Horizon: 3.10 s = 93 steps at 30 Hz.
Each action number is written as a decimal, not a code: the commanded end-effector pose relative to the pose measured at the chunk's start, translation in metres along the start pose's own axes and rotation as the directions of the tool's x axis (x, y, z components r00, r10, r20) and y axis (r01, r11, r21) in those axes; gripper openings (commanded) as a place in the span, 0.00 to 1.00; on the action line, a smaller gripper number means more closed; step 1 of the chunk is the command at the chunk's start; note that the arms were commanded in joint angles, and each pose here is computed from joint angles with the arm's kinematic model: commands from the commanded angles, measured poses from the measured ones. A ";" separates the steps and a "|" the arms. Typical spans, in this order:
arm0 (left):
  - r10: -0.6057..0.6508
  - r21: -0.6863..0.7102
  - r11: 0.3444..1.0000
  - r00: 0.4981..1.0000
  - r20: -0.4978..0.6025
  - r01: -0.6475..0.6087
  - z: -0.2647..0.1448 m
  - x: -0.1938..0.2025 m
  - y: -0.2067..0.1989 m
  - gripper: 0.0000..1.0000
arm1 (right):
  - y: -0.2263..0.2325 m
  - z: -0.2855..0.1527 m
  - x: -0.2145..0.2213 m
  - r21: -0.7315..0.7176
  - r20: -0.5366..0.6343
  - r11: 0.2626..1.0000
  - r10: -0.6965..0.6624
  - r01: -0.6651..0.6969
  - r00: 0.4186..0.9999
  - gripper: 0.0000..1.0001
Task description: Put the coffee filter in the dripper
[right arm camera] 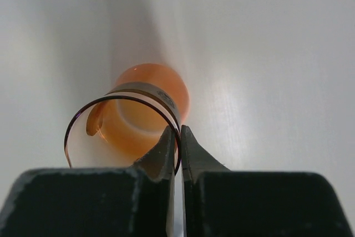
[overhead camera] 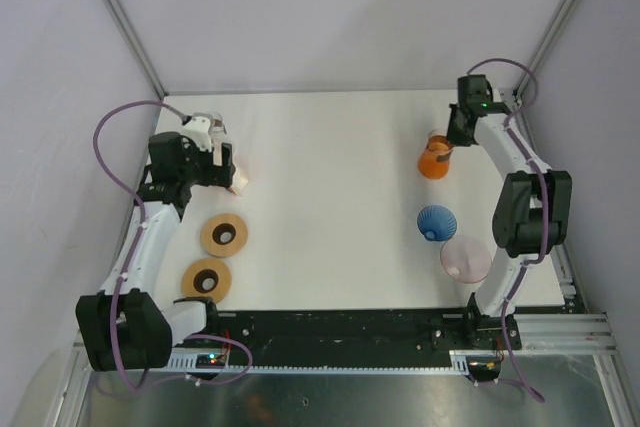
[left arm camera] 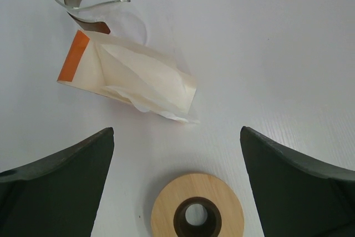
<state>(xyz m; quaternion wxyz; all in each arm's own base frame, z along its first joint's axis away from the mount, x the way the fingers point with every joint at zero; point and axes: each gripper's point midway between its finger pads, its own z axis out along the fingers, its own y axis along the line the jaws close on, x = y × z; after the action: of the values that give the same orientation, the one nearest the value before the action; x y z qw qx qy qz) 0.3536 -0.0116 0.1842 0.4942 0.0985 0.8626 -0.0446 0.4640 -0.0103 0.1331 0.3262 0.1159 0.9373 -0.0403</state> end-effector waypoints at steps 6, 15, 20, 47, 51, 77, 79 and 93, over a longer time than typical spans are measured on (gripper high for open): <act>0.105 0.109 0.989 0.993 -0.050 -0.099 -0.013 -0.002 -0.015 0.95 | 0.157 -0.081 0.003 -0.294 0.155 0.917 -0.232 0.269 0.960 0.00; 0.190 0.174 0.972 0.962 -0.198 -0.156 -0.032 0.036 -0.016 0.93 | 0.254 -0.136 0.066 -0.409 0.227 0.769 -0.435 0.491 0.871 0.00; 0.228 0.134 0.971 0.936 -0.267 -0.198 -0.039 0.059 -0.001 0.93 | 0.284 -0.147 0.095 -0.435 0.229 0.709 -0.508 0.555 0.830 0.00; 0.263 0.147 0.964 0.878 -0.399 -0.221 -0.016 0.141 0.023 0.81 | 0.313 -0.124 0.138 -0.455 0.194 0.694 -0.534 0.558 0.823 0.08; 0.299 0.183 0.953 0.861 -0.411 -0.243 -0.011 0.152 0.014 0.81 | 0.316 -0.125 0.141 -0.466 0.196 0.682 -0.542 0.564 0.817 0.25; 0.350 0.265 0.931 0.819 -0.454 -0.251 0.011 0.189 0.006 0.58 | 0.303 -0.172 0.111 -0.442 0.297 0.691 -0.489 0.572 0.820 0.48; 0.350 0.269 0.930 0.822 -0.450 -0.249 0.010 0.190 0.005 0.45 | 0.298 -0.176 0.108 -0.437 0.305 0.697 -0.480 0.568 0.823 0.49; 0.398 0.296 0.903 0.866 -0.301 -0.312 -0.016 0.138 -0.026 0.00 | 0.272 -0.191 0.098 -0.390 0.326 0.739 -0.448 0.550 0.833 0.51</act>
<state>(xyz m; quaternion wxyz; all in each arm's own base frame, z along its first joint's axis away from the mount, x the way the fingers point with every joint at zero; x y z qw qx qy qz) 0.2622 0.0091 0.0442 0.2828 0.2917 0.9136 -0.0144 0.3401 0.3088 0.1978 0.3894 -0.2456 0.8832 0.0896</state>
